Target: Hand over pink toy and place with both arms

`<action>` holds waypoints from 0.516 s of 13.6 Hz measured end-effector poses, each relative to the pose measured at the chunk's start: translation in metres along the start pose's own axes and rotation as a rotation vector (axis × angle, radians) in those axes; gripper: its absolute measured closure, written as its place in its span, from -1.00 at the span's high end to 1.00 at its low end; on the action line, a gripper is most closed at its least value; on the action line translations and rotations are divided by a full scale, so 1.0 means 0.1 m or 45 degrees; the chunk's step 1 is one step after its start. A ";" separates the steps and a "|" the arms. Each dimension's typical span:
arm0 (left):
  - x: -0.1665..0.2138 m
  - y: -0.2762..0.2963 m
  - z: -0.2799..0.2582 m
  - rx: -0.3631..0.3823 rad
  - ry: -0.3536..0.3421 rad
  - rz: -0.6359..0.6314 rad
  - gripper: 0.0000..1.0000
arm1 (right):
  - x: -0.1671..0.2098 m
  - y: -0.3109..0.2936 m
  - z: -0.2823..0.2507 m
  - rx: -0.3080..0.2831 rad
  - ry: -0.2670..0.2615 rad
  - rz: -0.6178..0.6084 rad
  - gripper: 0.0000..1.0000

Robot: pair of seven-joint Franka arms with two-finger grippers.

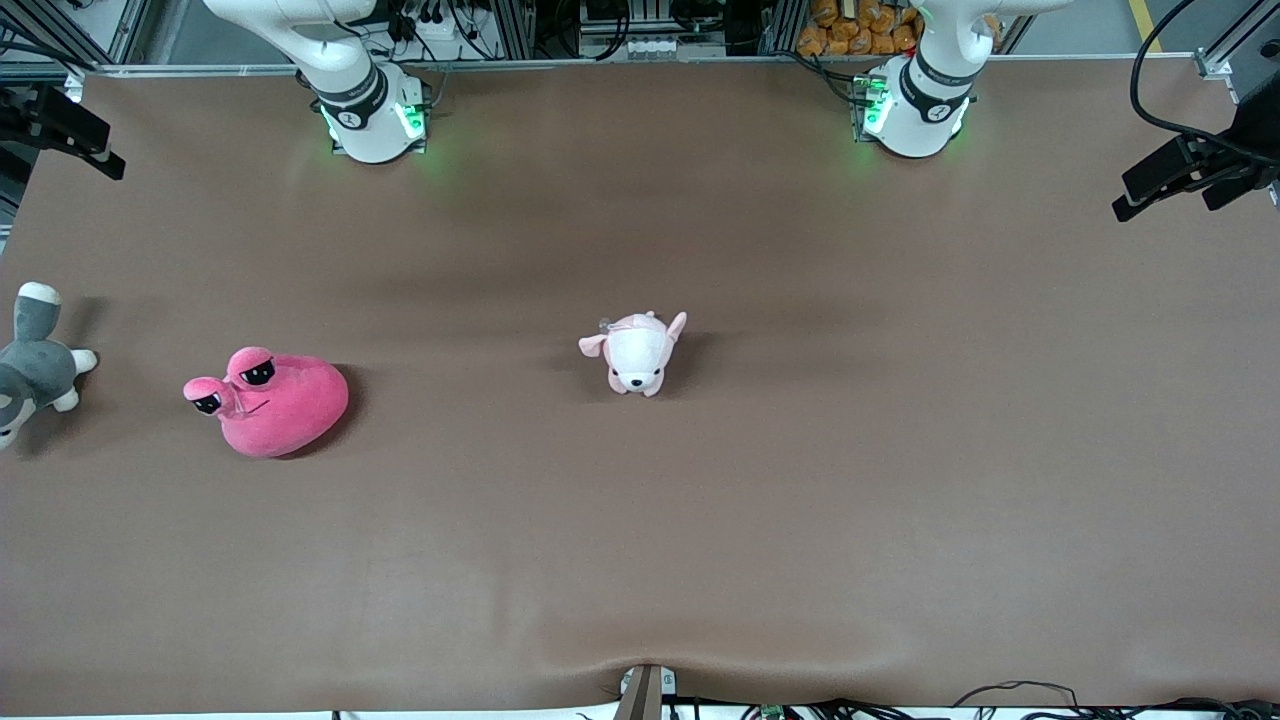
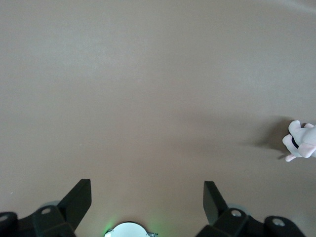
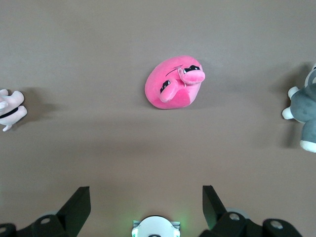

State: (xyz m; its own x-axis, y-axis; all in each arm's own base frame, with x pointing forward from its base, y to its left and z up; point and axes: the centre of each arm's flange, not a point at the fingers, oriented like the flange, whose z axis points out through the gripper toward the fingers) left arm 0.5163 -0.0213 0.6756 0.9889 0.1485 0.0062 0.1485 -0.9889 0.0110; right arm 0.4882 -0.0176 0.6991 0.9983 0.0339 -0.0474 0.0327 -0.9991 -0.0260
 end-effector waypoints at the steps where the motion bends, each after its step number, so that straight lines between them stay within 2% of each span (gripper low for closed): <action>1: -0.01 0.01 0.01 0.002 -0.005 0.003 1.00 | 0.00 0.00 0.01 -0.001 0.000 -0.004 1.00; 4: -0.03 0.07 0.03 0.090 -0.004 0.034 1.00 | 0.05 0.00 0.06 -0.001 -0.011 -0.008 1.00; 7: -0.07 0.27 0.03 0.114 0.006 0.085 1.00 | 0.12 0.00 0.13 -0.001 -0.022 -0.009 1.00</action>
State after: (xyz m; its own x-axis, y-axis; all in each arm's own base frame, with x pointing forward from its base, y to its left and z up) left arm 0.5136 -0.0487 0.6728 0.9966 0.0820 0.0086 0.0824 -0.9934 -0.0792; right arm 0.4995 -0.0171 0.6852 0.9971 0.0411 -0.0647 0.0395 -0.9989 -0.0256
